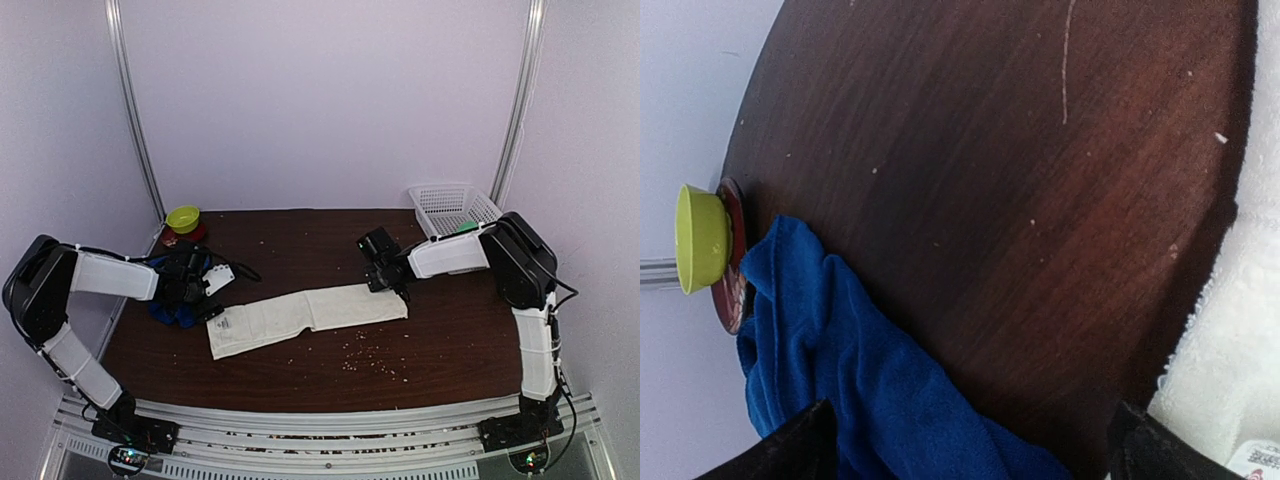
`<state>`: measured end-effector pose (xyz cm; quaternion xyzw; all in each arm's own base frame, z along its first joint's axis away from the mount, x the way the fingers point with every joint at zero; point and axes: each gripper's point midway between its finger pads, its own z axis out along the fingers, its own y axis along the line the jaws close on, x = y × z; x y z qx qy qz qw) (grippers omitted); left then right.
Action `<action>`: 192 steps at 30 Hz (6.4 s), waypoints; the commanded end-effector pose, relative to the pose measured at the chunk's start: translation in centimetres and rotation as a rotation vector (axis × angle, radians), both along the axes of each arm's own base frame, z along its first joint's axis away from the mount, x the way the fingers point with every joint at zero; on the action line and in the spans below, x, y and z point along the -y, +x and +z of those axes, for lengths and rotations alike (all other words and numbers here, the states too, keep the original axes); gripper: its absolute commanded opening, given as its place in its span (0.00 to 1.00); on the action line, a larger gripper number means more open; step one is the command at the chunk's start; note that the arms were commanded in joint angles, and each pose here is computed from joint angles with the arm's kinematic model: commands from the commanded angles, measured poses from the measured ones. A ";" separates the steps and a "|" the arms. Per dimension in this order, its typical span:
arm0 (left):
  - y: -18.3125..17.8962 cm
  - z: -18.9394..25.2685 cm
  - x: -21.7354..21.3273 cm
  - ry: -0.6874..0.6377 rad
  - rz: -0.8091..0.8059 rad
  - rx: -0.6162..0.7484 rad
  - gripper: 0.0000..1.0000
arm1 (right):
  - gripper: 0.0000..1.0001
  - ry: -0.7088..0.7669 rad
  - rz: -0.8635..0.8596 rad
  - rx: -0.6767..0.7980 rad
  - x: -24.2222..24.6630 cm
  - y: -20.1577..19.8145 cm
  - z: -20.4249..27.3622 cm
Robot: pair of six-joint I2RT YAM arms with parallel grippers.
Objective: Roll the towels
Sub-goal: Smooth out the towel at the center of the board, then pick up the towel from the center of the board.
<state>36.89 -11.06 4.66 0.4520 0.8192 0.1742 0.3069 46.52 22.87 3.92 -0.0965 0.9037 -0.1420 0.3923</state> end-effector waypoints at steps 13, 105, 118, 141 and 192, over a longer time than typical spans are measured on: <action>-1.7 2.9 2.1 -0.161 -0.033 -0.062 0.98 | 0.86 -0.085 -0.040 -0.025 2.6 1.3 -0.4; -2.2 -0.6 -1.0 0.056 -0.082 -0.147 0.98 | 0.97 -0.180 0.088 -0.192 3.4 -9.4 -1.6; -2.8 -1.5 0.4 0.041 -0.128 -0.171 0.98 | 0.96 -0.287 -0.016 -0.104 6.2 -7.3 1.2; 4.7 6.5 -1.2 -0.130 0.057 0.100 0.98 | 0.90 0.421 0.183 -0.004 -0.4 -10.4 7.8; 3.0 8.2 -7.9 -0.284 0.219 0.101 0.98 | 0.46 0.694 -0.015 -0.180 0.6 -10.7 -3.5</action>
